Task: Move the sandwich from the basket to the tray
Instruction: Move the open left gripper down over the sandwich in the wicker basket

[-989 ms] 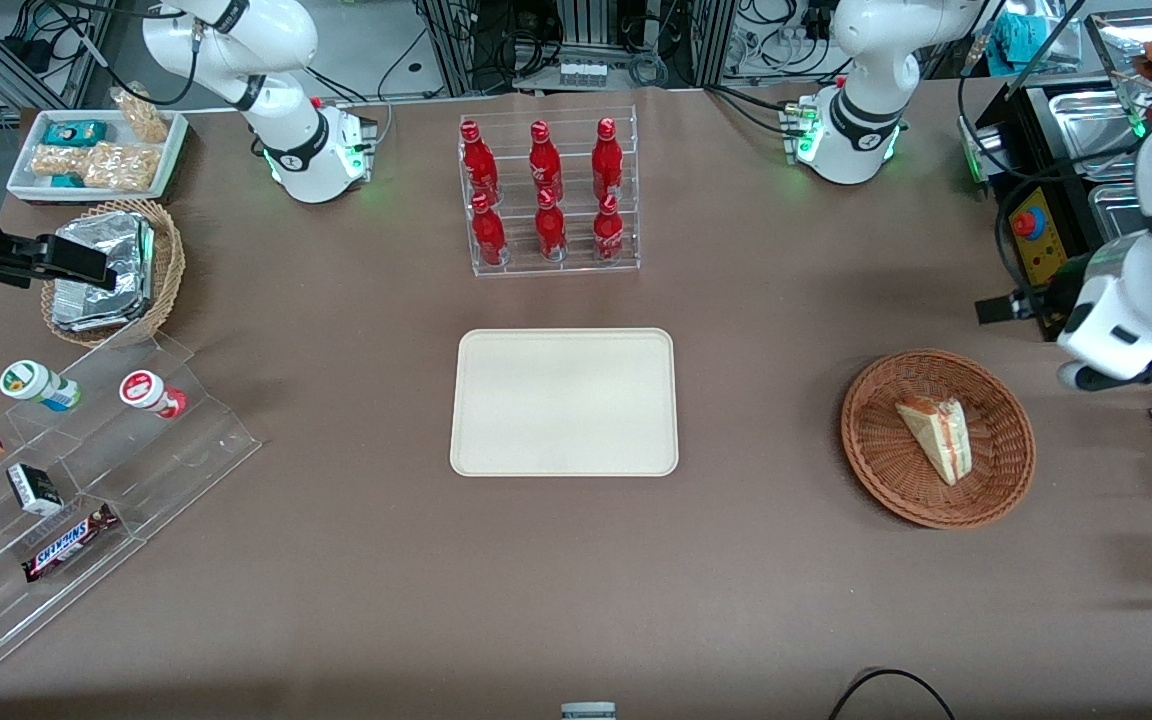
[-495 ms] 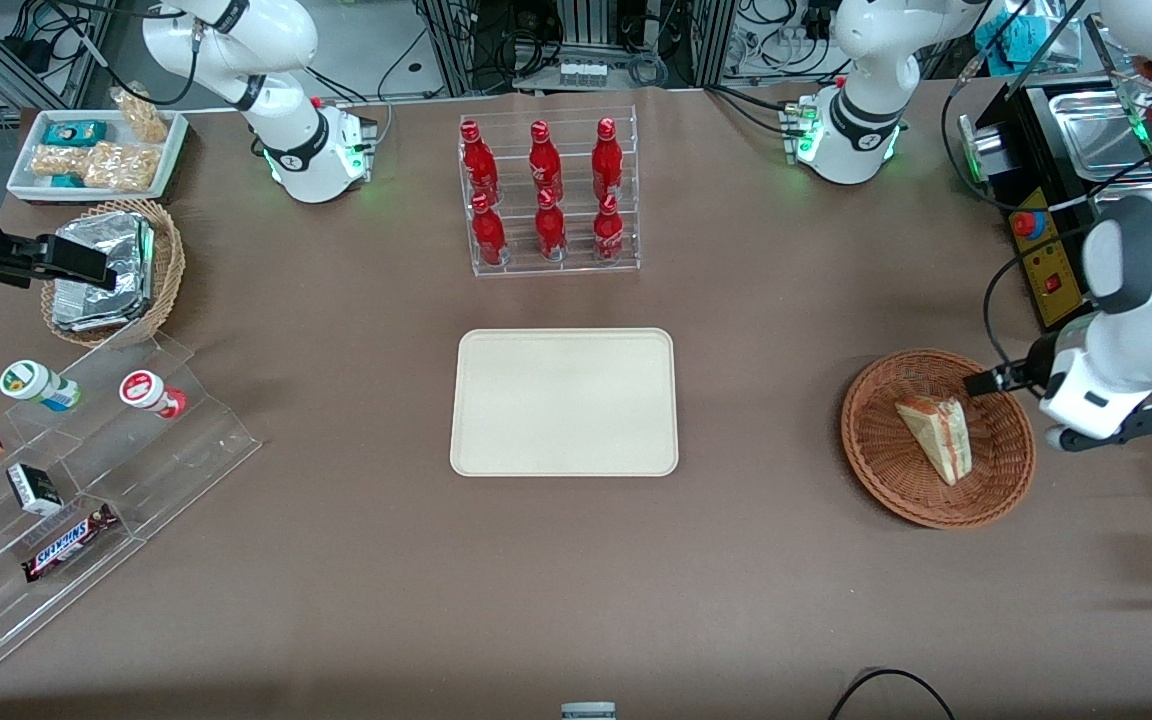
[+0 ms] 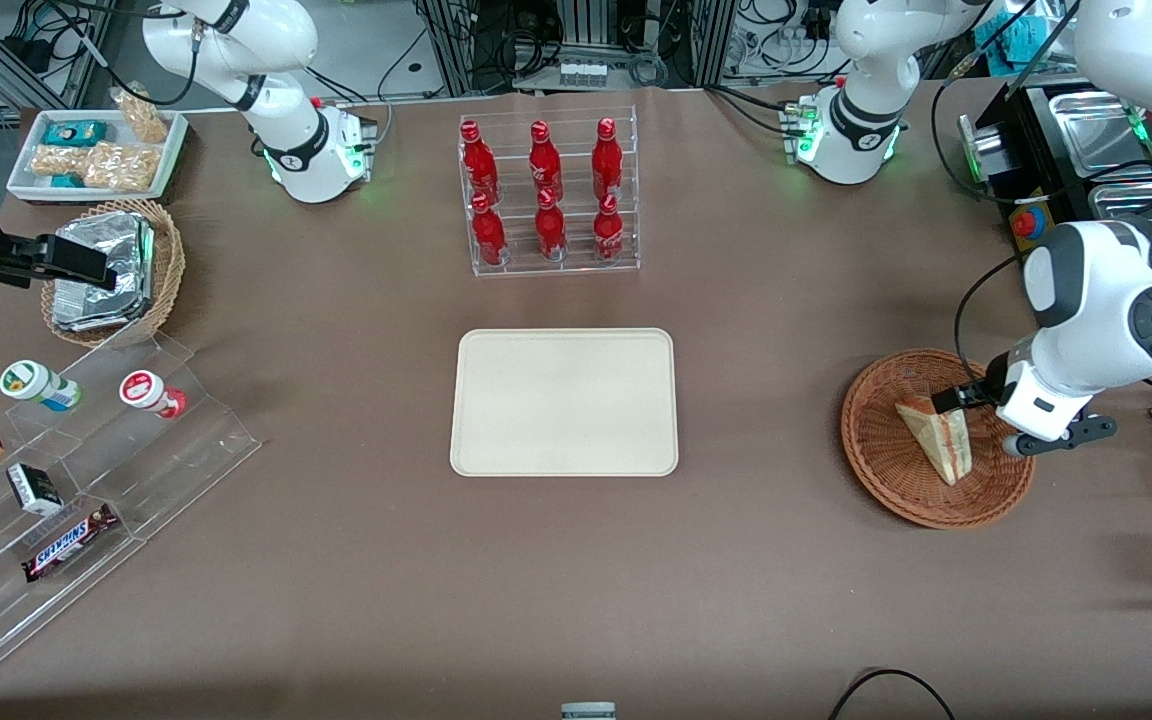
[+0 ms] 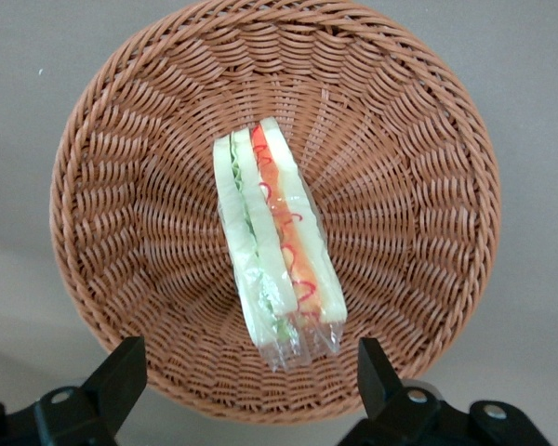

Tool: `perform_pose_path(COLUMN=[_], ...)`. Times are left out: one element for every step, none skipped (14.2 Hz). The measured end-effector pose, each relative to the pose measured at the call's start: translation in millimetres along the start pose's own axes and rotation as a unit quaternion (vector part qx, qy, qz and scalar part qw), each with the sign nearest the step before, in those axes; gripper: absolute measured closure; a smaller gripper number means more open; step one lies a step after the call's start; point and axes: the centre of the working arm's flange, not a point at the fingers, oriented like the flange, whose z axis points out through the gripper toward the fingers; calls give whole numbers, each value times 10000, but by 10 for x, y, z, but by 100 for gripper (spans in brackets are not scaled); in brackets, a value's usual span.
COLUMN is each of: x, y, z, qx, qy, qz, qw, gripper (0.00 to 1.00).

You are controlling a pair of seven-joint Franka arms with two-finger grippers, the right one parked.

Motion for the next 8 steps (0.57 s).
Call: perform_pose_path(x=[-17,-33,-45,-48,-45,-42,-39,-36], y=[-12,-18,-19,-19,-17,-17,-16,-15], z=[58,115,162,192,204,207,205,203], qx=[-14,-29,-46,-58,-64,-68,-74,-78], qy=[35,58,71,72,72,79,95,104], qz=[-7,-12,-45,-136,-266,-362,-427,-483], qw=[10000,10000,10000,9999,9996,9993,9990,9987], gripper=[0,0,0,0,0,0,0,0])
